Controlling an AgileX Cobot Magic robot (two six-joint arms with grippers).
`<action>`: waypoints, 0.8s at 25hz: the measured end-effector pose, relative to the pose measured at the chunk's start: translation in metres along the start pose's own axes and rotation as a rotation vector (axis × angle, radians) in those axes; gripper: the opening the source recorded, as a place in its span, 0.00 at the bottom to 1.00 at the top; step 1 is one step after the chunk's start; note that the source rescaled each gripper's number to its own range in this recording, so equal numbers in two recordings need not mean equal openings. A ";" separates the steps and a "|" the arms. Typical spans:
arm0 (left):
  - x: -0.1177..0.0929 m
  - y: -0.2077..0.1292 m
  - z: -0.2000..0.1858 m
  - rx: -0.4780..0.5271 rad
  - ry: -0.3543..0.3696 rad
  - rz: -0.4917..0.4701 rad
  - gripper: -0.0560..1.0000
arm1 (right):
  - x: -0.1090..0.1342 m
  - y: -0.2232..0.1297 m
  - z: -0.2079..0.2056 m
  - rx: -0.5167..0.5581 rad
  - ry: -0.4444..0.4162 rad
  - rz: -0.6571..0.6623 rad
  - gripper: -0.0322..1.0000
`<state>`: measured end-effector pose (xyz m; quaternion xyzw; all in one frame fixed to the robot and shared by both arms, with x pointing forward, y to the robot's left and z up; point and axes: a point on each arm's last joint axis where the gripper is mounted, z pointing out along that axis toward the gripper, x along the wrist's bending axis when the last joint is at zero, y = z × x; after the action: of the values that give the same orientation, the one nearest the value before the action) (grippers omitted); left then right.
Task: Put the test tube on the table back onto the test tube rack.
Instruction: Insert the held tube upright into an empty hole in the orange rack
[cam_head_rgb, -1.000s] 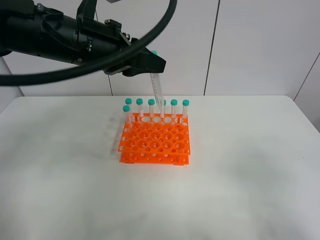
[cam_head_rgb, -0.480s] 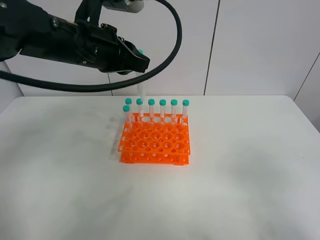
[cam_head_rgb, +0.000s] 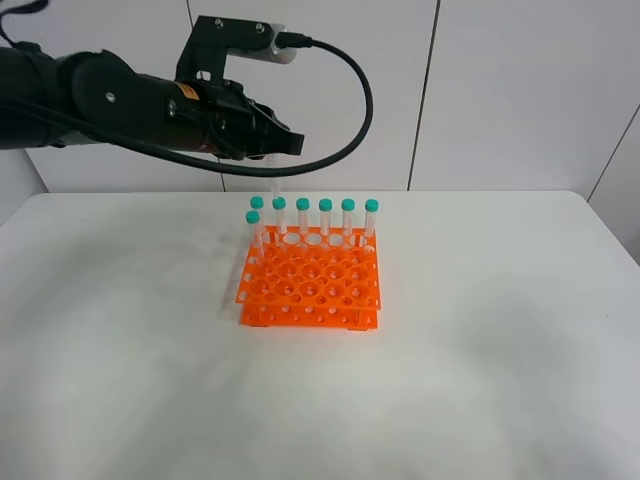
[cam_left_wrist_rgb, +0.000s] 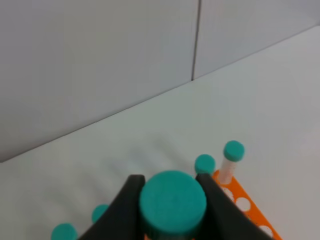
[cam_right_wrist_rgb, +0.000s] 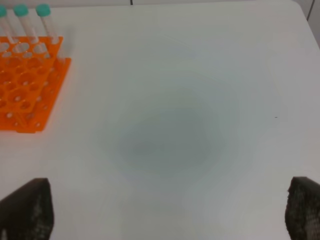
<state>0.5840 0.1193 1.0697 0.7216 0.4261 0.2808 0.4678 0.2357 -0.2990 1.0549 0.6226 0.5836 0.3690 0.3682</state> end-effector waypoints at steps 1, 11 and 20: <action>0.000 -0.004 0.005 0.008 0.003 -0.005 0.06 | 0.000 0.000 0.000 0.000 0.000 0.000 1.00; 0.003 -0.039 0.044 0.068 0.022 -0.099 0.06 | 0.000 0.000 0.000 0.000 0.000 0.000 1.00; 0.006 -0.042 0.050 0.046 0.029 -0.127 0.06 | 0.000 0.000 0.000 0.000 0.000 0.000 1.00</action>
<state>0.6126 0.1112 1.0112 0.6997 0.4839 0.2511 0.4617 0.2357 -0.2990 1.0549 0.6226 0.5836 0.3691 0.3681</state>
